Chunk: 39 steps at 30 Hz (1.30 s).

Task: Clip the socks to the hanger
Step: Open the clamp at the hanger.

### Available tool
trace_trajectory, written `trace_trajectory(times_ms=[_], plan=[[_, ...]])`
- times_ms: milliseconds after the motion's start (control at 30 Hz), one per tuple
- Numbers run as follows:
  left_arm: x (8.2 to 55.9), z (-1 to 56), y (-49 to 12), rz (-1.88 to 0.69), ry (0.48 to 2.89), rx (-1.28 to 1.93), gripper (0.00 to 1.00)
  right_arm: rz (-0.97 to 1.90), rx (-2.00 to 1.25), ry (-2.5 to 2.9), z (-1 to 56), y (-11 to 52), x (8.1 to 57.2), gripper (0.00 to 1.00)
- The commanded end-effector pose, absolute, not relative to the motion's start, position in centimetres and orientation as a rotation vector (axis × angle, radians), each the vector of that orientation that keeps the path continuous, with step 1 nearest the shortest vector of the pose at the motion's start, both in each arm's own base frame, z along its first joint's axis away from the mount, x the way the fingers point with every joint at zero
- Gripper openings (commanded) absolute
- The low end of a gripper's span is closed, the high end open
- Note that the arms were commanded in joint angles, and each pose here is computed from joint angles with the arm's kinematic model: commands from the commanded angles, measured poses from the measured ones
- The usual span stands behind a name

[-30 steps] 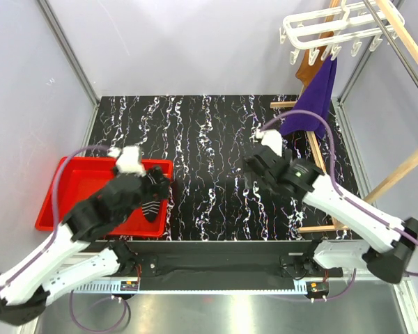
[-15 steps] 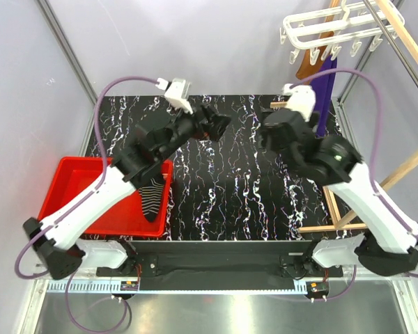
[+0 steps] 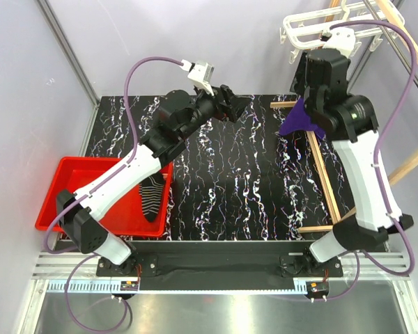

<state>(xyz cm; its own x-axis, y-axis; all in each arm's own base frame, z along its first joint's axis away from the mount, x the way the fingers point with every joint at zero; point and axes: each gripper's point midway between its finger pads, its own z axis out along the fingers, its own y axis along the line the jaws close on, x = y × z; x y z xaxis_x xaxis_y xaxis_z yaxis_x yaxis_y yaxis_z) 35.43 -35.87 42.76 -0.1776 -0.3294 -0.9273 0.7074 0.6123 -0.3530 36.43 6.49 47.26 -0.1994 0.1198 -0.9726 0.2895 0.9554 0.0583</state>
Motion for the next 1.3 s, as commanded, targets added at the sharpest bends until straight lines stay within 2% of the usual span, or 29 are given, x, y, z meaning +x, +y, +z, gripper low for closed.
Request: trace_trajectory(times_ms=[0,67,167,233,300,367,700,1267], plan=[[34.4,49.1,-35.1,-0.989,1.282,0.349,0.78,-0.109,0.251,1.685,49.6,6.1,39.4,0.61],[34.1,48.6,-35.1,-0.998,1.291,0.352,0.77,-0.09,0.255,1.67,49.6,6.0,40.7,0.53],[33.4,47.8,-34.8,-1.014,1.309,0.357,0.76,-0.014,0.226,1.654,49.5,6.0,42.5,0.52],[32.7,47.7,-34.3,-1.025,1.318,0.357,0.75,0.02,0.205,1.663,48.8,5.6,43.6,0.55],[32.3,46.2,-34.1,-1.029,1.351,0.364,0.75,0.041,0.193,1.657,48.6,5.4,44.4,0.64],[31.3,46.3,-33.1,-1.046,1.354,0.345,0.75,0.076,0.16,1.651,48.5,5.5,45.0,0.67],[29.3,44.7,-31.9,-1.078,1.391,0.351,0.74,0.189,0.0,1.623,47.3,8.3,47.5,0.66],[29.4,43.3,-33.2,-1.132,1.433,0.366,0.73,0.107,-0.111,1.613,44.7,7.6,50.1,0.65]])
